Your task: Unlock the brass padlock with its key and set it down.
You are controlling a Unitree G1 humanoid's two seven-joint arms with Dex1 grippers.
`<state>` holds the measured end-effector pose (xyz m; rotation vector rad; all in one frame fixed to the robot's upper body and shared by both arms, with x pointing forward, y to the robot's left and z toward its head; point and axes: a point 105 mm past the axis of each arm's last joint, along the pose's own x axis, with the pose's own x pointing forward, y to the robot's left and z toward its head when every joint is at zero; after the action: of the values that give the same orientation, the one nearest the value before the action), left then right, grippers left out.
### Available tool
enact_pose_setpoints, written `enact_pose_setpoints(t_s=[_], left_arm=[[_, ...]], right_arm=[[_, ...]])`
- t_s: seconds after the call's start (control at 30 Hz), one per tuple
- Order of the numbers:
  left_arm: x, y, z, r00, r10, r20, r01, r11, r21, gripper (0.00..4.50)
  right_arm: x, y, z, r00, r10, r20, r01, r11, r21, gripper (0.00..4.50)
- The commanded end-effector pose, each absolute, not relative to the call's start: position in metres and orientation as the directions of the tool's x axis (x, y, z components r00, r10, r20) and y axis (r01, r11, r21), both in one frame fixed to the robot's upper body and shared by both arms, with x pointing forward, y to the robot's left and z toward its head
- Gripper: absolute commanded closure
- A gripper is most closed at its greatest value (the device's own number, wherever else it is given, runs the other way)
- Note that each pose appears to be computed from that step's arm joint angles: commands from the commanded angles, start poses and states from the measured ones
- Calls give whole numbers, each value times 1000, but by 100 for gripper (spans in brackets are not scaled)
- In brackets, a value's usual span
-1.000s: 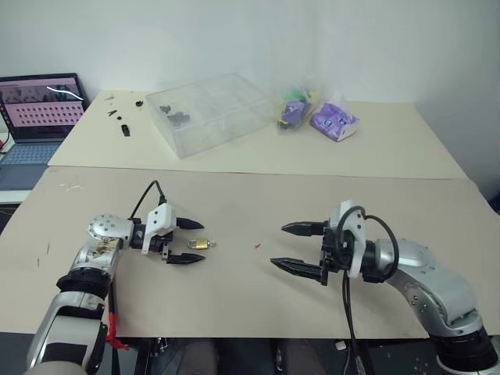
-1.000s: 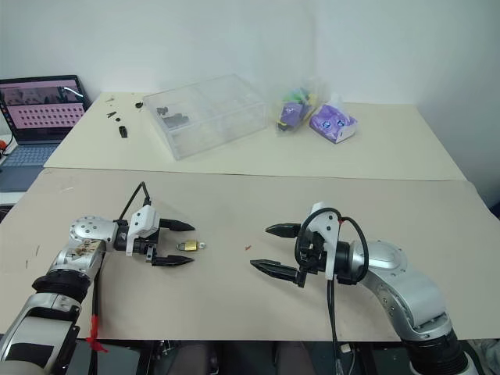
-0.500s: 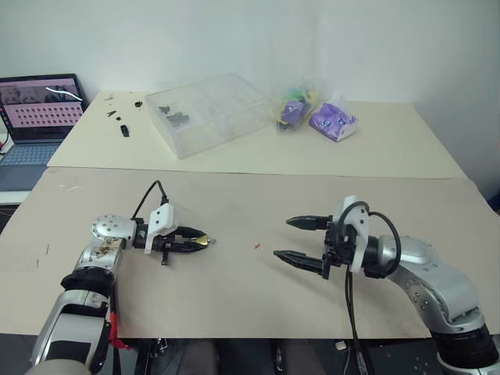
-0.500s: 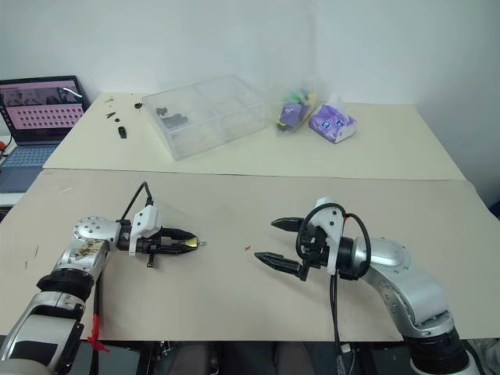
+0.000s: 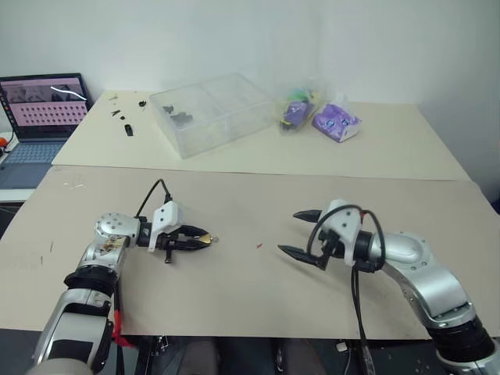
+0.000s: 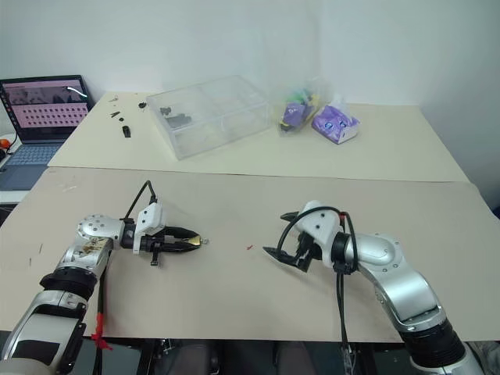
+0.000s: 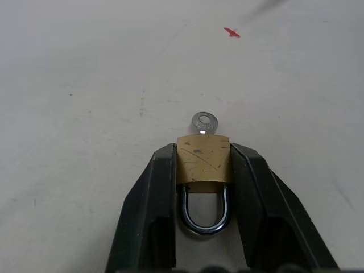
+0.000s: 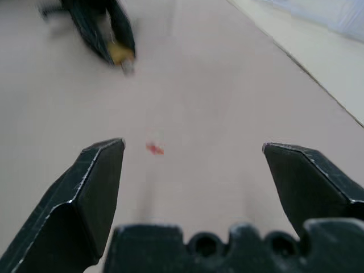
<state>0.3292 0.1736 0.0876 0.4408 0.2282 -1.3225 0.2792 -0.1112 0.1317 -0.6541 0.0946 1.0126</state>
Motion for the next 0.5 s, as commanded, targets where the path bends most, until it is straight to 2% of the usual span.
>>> enact_pose_setpoints(t_s=[0.03,0.1,0.13,0.2,0.3,0.5], left_arm=[[337,162,146,251,-907,-340,947,157,281,365],[334,157,164,239,-914,-328,944,140,298,365],[332,155,173,233,-917,-323,943,133,304,365],[327,151,184,220,-924,-312,947,125,297,365],[316,141,188,171,-933,-317,957,81,279,365],[302,127,194,128,-945,-301,966,49,255,365]], right_arm=[[277,-103,150,570,745,-346,-672,181,-718,0],[276,-100,157,586,742,-326,-558,77,-826,0],[276,-96,164,593,751,-290,-456,17,-890,0],[276,-87,179,590,786,-181,-264,-24,-964,0],[264,-70,187,493,866,-78,-15,-82,-997,0],[257,-50,194,358,933,27,167,-36,-985,0]])
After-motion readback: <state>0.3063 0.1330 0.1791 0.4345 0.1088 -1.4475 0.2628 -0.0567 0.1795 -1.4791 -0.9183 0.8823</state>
